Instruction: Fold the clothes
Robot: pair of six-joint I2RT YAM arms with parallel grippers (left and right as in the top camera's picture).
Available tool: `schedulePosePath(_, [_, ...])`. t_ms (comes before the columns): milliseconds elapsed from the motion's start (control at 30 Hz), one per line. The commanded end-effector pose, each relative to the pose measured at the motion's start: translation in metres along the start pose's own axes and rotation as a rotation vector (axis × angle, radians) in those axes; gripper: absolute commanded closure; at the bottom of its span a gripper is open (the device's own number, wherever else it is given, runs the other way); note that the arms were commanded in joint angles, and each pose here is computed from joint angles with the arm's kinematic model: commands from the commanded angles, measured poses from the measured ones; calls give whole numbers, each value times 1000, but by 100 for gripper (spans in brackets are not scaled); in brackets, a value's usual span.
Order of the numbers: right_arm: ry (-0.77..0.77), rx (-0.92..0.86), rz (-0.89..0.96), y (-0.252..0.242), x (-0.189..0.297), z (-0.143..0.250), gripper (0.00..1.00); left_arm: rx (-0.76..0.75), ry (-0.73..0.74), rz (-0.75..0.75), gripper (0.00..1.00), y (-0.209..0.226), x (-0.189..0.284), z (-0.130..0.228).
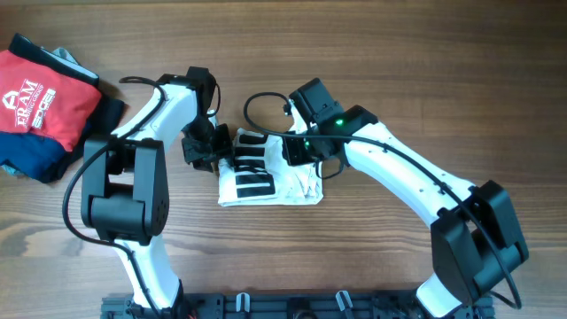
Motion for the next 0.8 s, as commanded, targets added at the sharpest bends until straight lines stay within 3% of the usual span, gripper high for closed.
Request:
schedulePosePath(0, [11,-5,22,-9,-19,-1,73,-2,8,-24,55,6,-6,0])
schedulePosePath(100, [26,-10,28,-14,-34,0,66,-2,8,-24,55,6,-6,0])
schedulePosePath(333, [44,-38,6,-16,-61,1,67,-3,6,-22,55,6,-6,0])
schedulePosePath(533, [58,-35,-37,-9,-62,3,82,-3,5,-22,55,6,-6,0])
schedulePosePath(633, [64,-36,-55,-7,-62,4,96,-2,5,-22,55,6,-6,0])
schedulePosePath(767, [67,-46,-49,-9,-56,4,96,-4,1,-20,54,5,-6,-1])
Point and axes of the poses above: each gripper's point midway between its finger pads, its own x axis back along the fingers, its own y axis along the line the jaws close on, z = x × y, the point moved 1 cm from there along x, back along the fingers, and after that the axes turned 2 degrees about x, right-handed, at the moved point
